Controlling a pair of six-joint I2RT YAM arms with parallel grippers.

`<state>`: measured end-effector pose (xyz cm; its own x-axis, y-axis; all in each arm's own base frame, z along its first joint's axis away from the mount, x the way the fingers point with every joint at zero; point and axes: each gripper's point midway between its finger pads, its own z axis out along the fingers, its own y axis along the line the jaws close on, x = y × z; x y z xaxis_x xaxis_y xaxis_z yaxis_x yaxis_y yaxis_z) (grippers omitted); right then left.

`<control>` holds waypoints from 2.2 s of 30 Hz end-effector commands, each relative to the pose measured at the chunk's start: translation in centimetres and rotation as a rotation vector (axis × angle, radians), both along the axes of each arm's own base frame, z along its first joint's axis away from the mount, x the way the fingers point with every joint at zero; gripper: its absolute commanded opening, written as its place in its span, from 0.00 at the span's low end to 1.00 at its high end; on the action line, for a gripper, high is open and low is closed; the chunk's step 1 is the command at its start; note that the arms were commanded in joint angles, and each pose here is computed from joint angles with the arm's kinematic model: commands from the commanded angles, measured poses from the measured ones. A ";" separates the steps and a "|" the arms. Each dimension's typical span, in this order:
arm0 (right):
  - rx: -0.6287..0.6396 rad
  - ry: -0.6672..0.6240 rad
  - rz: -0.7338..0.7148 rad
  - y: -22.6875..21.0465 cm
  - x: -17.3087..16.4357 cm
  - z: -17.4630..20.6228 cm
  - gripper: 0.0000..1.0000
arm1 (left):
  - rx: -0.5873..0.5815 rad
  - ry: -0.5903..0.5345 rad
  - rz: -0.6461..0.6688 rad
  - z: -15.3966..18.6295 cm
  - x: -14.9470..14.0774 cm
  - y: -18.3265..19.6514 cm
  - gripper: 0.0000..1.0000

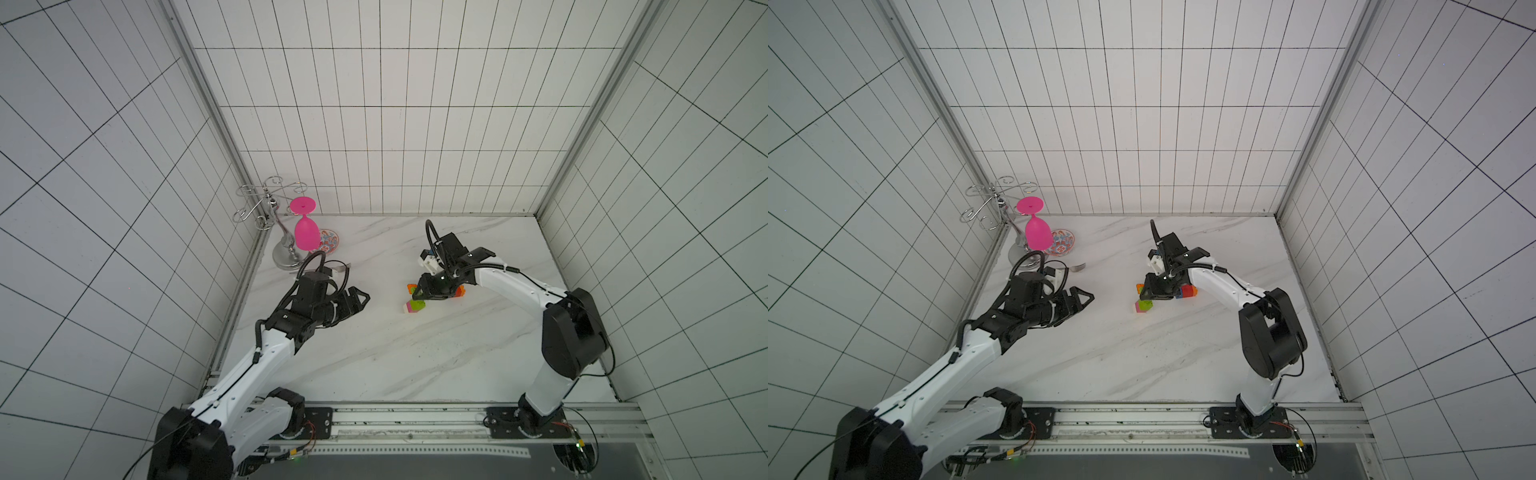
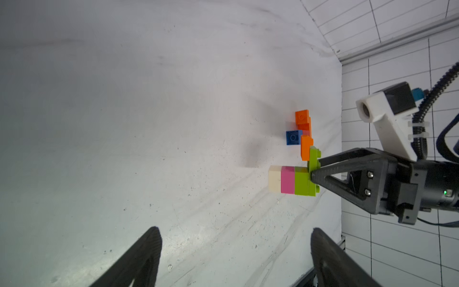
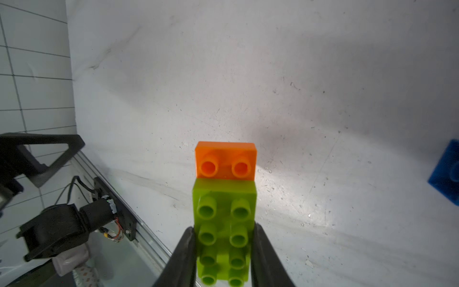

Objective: Assemble the letter r with lego
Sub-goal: Place the lego brick at the center of the board, then reset both arms

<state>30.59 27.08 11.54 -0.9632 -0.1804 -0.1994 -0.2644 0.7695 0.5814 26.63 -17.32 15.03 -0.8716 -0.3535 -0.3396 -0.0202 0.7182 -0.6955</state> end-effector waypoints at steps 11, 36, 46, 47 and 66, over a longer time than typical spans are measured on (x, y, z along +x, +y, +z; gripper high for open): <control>0.262 0.217 -0.040 0.5 -1.4 -3.7 0.08 | 0.021 0.026 -0.193 -1.3 -1.0 -4.9 0.86; 0.189 0.230 -0.139 -3.0 -1.6 -7.0 0.52 | -0.018 0.055 -0.231 -2.0 -1.8 -6.1 0.85; 0.083 0.030 -0.184 -5.3 -0.6 -2.1 0.59 | 0.082 -0.090 -0.133 1.9 -0.4 -3.7 0.94; 0.053 -0.048 -0.202 -6.1 -0.1 -0.6 0.60 | 0.116 -0.137 -0.093 3.0 0.2 -2.8 0.97; -0.608 -1.009 -0.888 -27.8 4.7 7.5 0.99 | 0.654 -0.738 0.605 9.2 6.9 18.1 0.99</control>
